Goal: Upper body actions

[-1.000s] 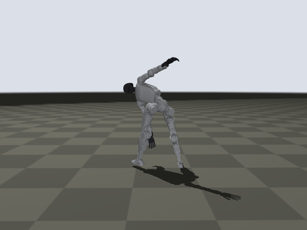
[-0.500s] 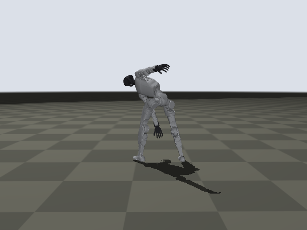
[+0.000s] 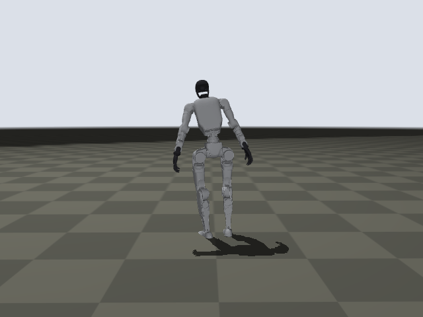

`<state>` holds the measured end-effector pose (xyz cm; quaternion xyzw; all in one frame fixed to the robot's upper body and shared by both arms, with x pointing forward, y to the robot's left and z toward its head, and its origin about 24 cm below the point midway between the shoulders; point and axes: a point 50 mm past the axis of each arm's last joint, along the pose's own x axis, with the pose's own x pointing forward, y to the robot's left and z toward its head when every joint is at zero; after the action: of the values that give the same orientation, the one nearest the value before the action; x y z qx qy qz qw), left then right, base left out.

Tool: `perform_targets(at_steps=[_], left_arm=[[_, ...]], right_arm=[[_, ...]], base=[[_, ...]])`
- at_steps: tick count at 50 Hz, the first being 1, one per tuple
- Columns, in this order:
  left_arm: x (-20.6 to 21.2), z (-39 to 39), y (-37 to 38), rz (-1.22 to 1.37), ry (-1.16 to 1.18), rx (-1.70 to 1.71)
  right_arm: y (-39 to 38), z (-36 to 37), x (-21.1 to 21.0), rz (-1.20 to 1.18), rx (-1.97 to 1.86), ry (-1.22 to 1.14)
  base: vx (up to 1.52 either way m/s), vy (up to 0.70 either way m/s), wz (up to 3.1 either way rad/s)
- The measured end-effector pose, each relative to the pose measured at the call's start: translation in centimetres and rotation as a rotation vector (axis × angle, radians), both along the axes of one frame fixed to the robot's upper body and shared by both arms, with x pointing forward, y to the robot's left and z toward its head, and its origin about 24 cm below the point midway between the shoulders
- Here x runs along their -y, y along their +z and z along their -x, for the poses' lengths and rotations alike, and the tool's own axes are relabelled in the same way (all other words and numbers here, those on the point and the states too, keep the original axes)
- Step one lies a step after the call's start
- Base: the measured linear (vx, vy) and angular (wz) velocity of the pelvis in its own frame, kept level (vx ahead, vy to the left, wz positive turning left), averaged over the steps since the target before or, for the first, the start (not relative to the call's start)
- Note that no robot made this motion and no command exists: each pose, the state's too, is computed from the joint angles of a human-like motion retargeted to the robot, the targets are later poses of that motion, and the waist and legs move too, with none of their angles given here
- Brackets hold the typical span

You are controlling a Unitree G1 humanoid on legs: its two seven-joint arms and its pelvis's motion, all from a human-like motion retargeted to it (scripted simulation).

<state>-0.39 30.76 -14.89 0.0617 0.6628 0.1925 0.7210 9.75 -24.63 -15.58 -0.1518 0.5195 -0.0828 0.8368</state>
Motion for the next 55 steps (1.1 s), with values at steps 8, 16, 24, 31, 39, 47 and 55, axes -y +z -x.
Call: perform_targets(at_steps=[8, 16, 24, 31, 39, 47, 55], left_arm=[[3.0, -4.2, -1.0, 0.097, -0.144, 0.053], [6.7, -5.6, -1.8, 0.187, -0.289, 0.115], [4.3, -5.3, -0.7, 0.176, -0.466, 0.112], [5.4, -4.2, -1.5, 0.190, -0.229, 0.114], [11.6, -2.9, -3.1, 0.379, 0.186, 0.092], [13.0, 1.0, -3.3, 0.337, 0.065, -0.088], [10.6, 3.7, -2.7, 0.325, -0.169, -0.243]], right_arm=[[-1.5, 9.1, -1.1, -0.064, -0.329, -0.108], [-2.0, 4.9, -4.3, -0.154, -0.298, 0.134], [-0.8, -1.6, -5.1, -0.046, -0.207, 0.633], [-0.4, -2.5, -4.3, 0.030, -0.153, 0.644], [-2.0, 5.1, -3.7, -0.151, -0.416, 0.170], [-2.0, 8.1, -2.9, -0.138, -0.517, 0.160], [-2.0, 8.1, -3.0, -0.106, -0.544, 0.338]], base=[[0.30, 0.03, -0.54], [0.02, 0.00, 0.23], [-0.01, -0.05, 0.17], [-0.01, -0.06, -0.32], [0.07, -0.20, 0.62], [0.07, -0.02, 0.07], [0.00, 0.01, -0.05]])
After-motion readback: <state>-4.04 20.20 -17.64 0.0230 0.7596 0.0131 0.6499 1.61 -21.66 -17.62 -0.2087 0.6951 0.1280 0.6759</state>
